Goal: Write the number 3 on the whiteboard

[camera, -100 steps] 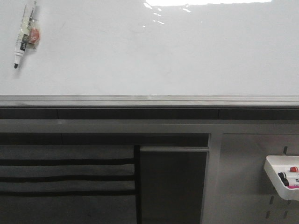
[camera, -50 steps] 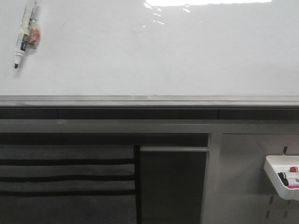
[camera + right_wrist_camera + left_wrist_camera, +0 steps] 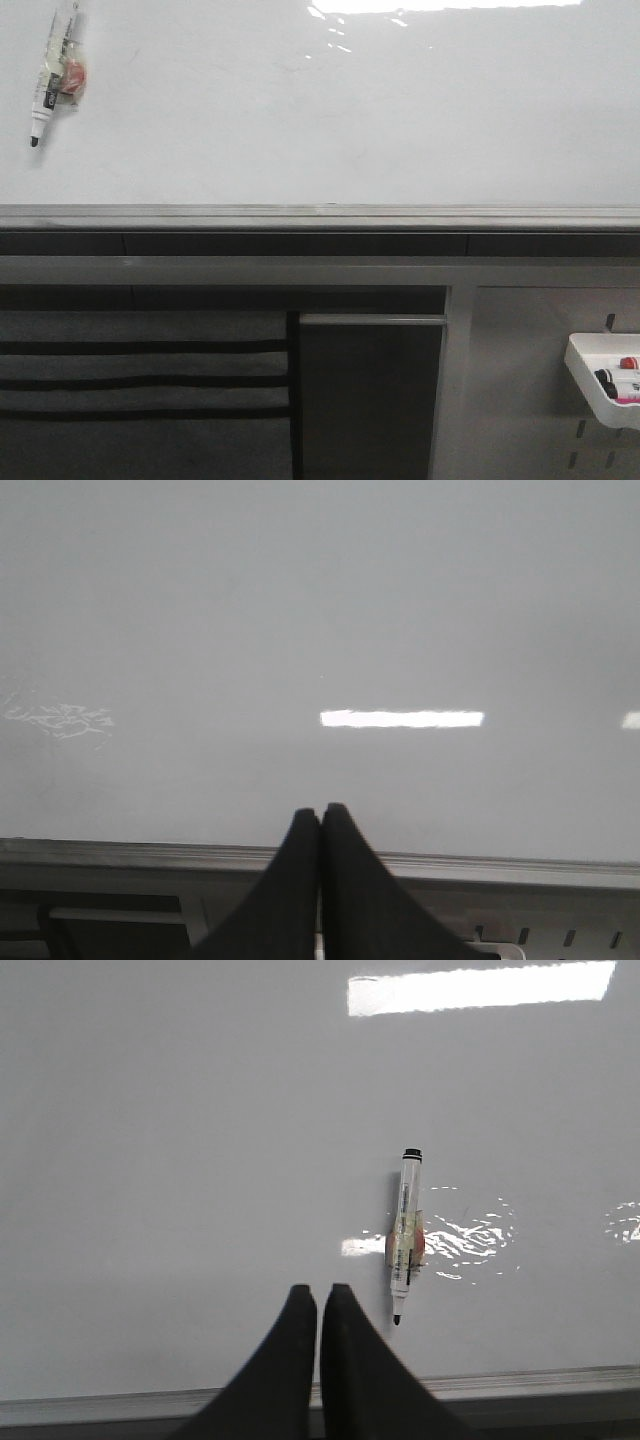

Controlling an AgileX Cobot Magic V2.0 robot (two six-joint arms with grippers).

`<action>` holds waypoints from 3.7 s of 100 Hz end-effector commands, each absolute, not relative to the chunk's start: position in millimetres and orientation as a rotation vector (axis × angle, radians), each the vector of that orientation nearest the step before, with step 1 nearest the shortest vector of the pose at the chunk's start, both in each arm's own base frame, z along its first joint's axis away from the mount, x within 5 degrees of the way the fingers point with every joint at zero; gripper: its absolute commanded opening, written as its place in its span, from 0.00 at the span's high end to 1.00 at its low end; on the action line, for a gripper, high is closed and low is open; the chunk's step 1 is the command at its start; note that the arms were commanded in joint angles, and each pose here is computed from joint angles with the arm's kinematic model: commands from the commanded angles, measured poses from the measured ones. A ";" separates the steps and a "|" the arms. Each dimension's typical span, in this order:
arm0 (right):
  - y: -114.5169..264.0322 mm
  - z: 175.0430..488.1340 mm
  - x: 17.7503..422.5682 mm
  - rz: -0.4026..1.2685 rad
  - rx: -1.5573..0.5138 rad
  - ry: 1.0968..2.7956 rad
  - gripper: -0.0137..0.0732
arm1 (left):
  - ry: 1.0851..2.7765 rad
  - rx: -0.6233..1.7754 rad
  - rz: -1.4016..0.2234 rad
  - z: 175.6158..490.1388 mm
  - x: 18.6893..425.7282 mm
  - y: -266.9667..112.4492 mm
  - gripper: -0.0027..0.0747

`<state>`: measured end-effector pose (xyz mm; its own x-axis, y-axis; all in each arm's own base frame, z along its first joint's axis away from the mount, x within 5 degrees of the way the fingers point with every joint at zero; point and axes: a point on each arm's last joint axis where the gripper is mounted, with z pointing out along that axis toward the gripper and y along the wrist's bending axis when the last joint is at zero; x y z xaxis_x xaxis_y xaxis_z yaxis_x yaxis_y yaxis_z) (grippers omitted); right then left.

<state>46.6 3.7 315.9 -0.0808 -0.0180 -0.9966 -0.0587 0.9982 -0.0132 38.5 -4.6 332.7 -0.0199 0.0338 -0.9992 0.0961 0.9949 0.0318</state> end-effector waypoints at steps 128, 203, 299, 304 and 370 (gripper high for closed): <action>2.7 330.7 48.0 0.009 -0.057 1.563 0.12 | 1.503 0.084 -0.055 349.1 38.8 -4.3 0.30; 34.8 342.3 84.6 0.305 -0.358 1.880 0.12 | 1.812 0.289 -0.117 331.7 117.9 -28.2 0.46; 41.4 339.1 103.0 0.400 -0.378 1.905 0.12 | 1.908 0.331 -0.129 280.8 296.1 -83.5 0.46; 41.4 339.1 103.0 0.400 -0.378 1.905 0.12 | 1.909 0.331 -0.129 280.2 296.4 -83.6 0.46; 41.4 339.1 103.0 0.400 -0.378 1.905 0.12 | 1.934 0.331 -0.130 273.0 299.8 -84.5 0.84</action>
